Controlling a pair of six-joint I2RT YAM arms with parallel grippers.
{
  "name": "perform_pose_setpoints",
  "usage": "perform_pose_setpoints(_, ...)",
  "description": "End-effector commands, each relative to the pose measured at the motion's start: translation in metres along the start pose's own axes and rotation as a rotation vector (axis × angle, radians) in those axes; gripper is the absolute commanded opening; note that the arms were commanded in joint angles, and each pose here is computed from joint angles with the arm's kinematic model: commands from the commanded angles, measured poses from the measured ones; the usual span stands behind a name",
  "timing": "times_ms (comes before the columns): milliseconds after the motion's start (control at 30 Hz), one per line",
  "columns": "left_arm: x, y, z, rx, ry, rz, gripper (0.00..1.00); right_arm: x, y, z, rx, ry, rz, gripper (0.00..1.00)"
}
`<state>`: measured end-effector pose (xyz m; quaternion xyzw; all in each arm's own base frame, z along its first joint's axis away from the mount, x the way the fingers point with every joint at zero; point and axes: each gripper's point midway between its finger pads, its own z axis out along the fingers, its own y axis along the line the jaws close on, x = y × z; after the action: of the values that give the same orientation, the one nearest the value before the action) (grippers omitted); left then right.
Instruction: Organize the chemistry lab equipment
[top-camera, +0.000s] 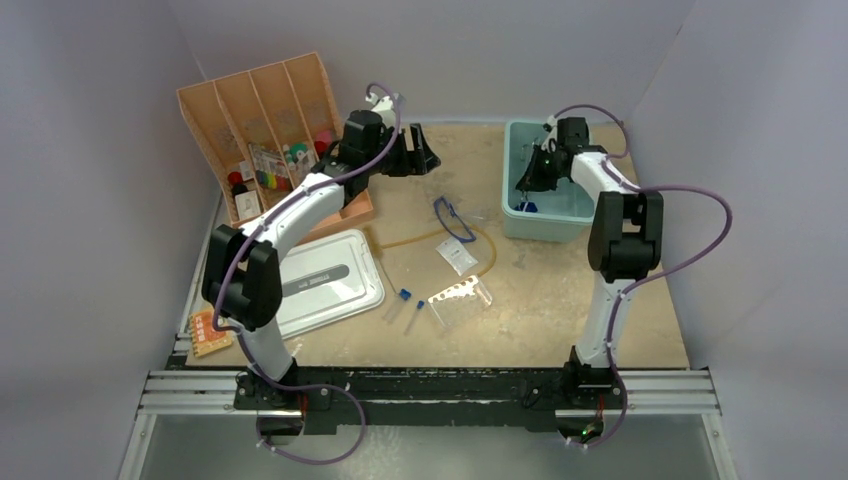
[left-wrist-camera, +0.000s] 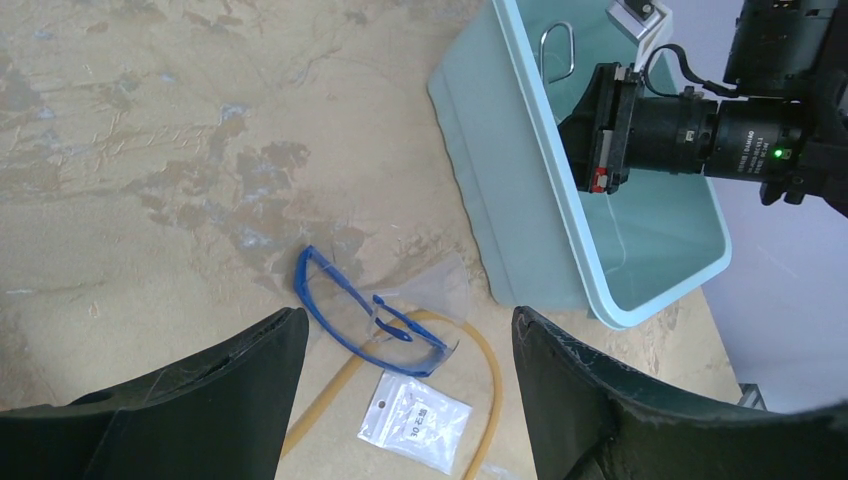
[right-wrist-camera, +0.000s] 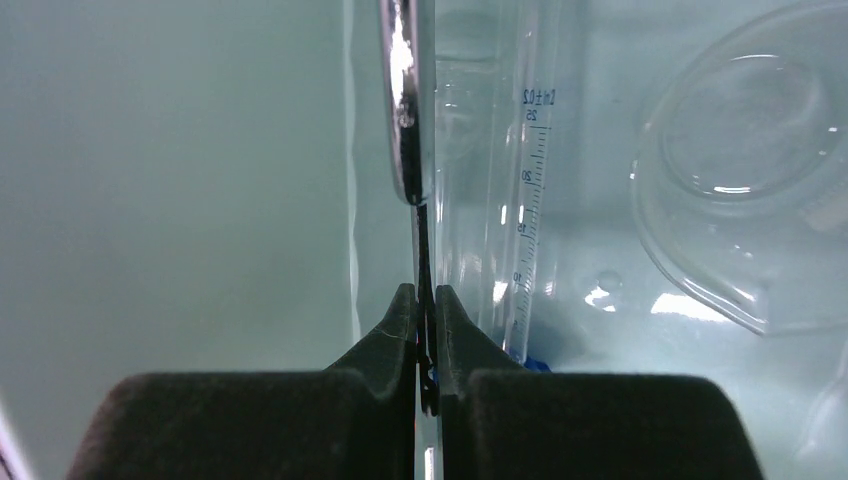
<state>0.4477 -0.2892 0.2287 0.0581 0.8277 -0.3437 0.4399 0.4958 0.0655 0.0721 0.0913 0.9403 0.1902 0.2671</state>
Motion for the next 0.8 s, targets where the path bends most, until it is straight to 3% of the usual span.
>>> perform_pose_setpoints(0, -0.031, -0.017, -0.002, 0.056, -0.075, 0.037, 0.73, -0.026, 0.026, -0.005, -0.104, -0.066, -0.024, 0.02)
perform_pose_setpoints(300, -0.028, -0.015, -0.005, 0.047, -0.072, 0.038, 0.73, -0.024, 0.022, 0.003, -0.070, -0.040, -0.005, 0.17)
perform_pose_setpoints(433, -0.027, -0.014, -0.009, 0.032, -0.062, 0.052, 0.72, -0.031, 0.025, -0.008, -0.039, -0.069, -0.017, 0.32)
perform_pose_setpoints(767, -0.031, 0.002, -0.030, -0.089, -0.095, 0.043, 0.71, -0.059, 0.050, -0.084, 0.033, -0.213, -0.069, 0.43)
